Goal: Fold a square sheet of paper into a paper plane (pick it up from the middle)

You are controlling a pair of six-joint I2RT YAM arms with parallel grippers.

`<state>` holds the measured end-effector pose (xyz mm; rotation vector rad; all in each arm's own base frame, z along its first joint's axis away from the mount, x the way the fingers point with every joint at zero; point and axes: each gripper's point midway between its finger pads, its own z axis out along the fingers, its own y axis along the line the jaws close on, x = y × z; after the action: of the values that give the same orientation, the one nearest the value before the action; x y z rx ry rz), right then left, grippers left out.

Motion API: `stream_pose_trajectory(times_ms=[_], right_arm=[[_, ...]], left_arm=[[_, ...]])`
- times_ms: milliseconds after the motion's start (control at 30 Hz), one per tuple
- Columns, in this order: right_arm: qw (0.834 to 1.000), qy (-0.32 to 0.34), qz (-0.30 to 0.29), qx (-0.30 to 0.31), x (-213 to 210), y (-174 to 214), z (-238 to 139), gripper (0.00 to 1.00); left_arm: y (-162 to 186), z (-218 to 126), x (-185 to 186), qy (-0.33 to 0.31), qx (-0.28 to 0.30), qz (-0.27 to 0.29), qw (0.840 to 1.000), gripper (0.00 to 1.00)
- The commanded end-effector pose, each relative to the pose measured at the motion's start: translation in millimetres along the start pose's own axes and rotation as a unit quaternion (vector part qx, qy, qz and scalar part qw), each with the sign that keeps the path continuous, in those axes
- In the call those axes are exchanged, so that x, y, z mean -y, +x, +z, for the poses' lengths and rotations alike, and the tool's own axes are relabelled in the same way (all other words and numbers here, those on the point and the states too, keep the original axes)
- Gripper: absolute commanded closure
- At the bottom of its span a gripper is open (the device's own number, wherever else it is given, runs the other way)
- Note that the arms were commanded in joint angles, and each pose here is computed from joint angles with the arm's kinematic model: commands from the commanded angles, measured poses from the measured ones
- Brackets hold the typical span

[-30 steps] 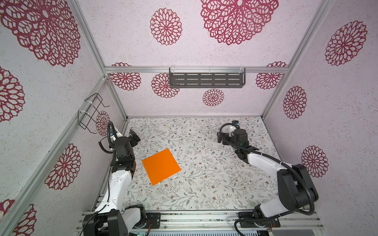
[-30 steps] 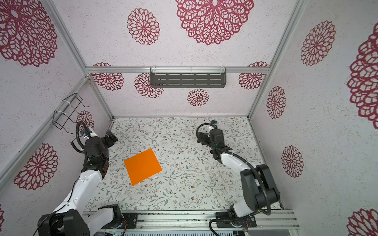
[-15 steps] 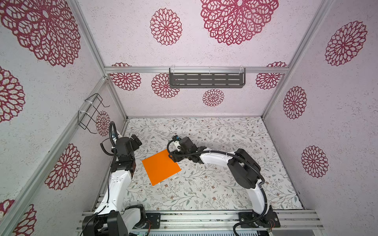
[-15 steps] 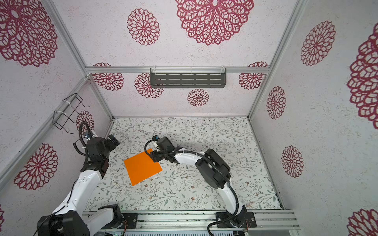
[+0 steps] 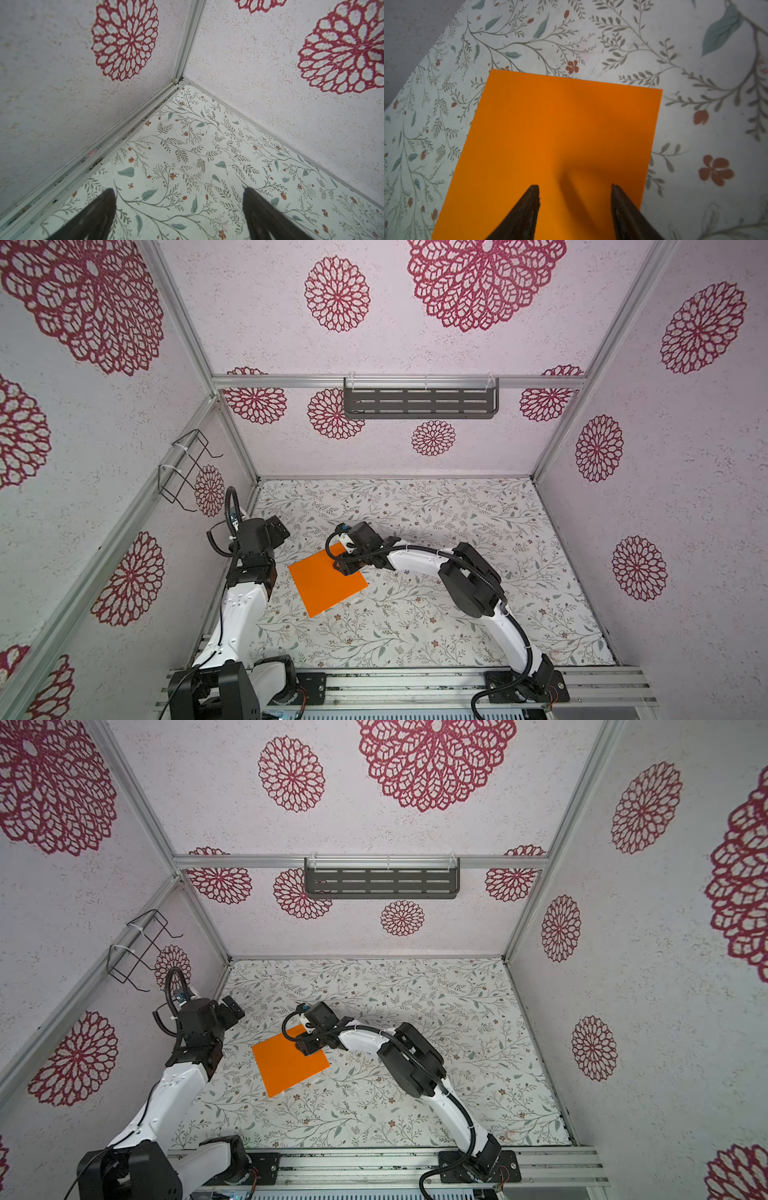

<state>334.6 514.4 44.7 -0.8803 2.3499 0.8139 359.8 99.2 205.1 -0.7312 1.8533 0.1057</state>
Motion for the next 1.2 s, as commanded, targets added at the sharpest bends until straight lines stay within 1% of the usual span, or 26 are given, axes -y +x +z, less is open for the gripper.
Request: stream_pose_trajectory(times_ms=[0, 100, 267, 367, 467, 567, 633, 700, 733, 800, 900, 1033, 1167], right_arm=[[0.999, 0.036, 0.012, -0.018, 19, 13, -11, 0.42], [0.996, 0.068, 0.046, -0.017, 46, 27, -26, 0.41], [0.987, 0.121, 0.108, -0.011, 94, 60, -66, 0.41], [0.978, 0.155, 0.136, -0.009, 122, 84, -93, 0.41], [0.970, 0.180, 0.162, -0.003, 146, 102, -118, 0.41], [0.967, 0.178, 0.184, 0.000, 157, 108, -132, 0.41], [0.967, 0.160, 0.197, 0.012, 155, 99, -139, 0.41], [0.968, 0.128, 0.211, 0.039, 145, 79, -149, 0.41], [0.967, 0.118, 0.218, 0.053, 142, 69, -155, 0.42], [0.964, 0.101, 0.230, 0.080, 136, 52, -168, 0.41], [0.958, 0.097, 0.255, 0.088, 137, 47, -177, 0.42], [0.953, 0.104, 0.277, 0.072, 142, 60, -176, 0.45], [0.947, 0.103, 0.298, 0.060, 148, 70, -173, 0.49]], left_arm=[[-9, -1, 9, 0.012, -0.001, -0.013, 1.000, 0.03], [-6, 0, 14, 0.021, -0.016, -0.013, 1.000, 0.03], [6, 3, 31, 0.048, -0.061, -0.009, 0.997, 0.03], [22, 1, 53, 0.075, -0.100, 0.004, 0.992, 0.03], [46, -5, 84, 0.113, -0.151, 0.031, 0.982, 0.03], [80, -16, 119, 0.153, -0.214, 0.063, 0.963, 0.03], [105, -25, 141, 0.174, -0.258, 0.079, 0.947, 0.03], [133, -36, 165, 0.192, -0.310, 0.087, 0.927, 0.03], [145, -41, 173, 0.196, -0.332, 0.086, 0.919, 0.03], [173, -52, 191, 0.196, -0.388, 0.085, 0.896, 0.02], [211, -66, 208, 0.189, -0.455, 0.085, 0.866, 0.00], [247, -83, 228, 0.196, -0.503, 0.099, 0.836, 0.04], [268, -88, 237, 0.189, -0.528, 0.120, 0.819, 0.07]])
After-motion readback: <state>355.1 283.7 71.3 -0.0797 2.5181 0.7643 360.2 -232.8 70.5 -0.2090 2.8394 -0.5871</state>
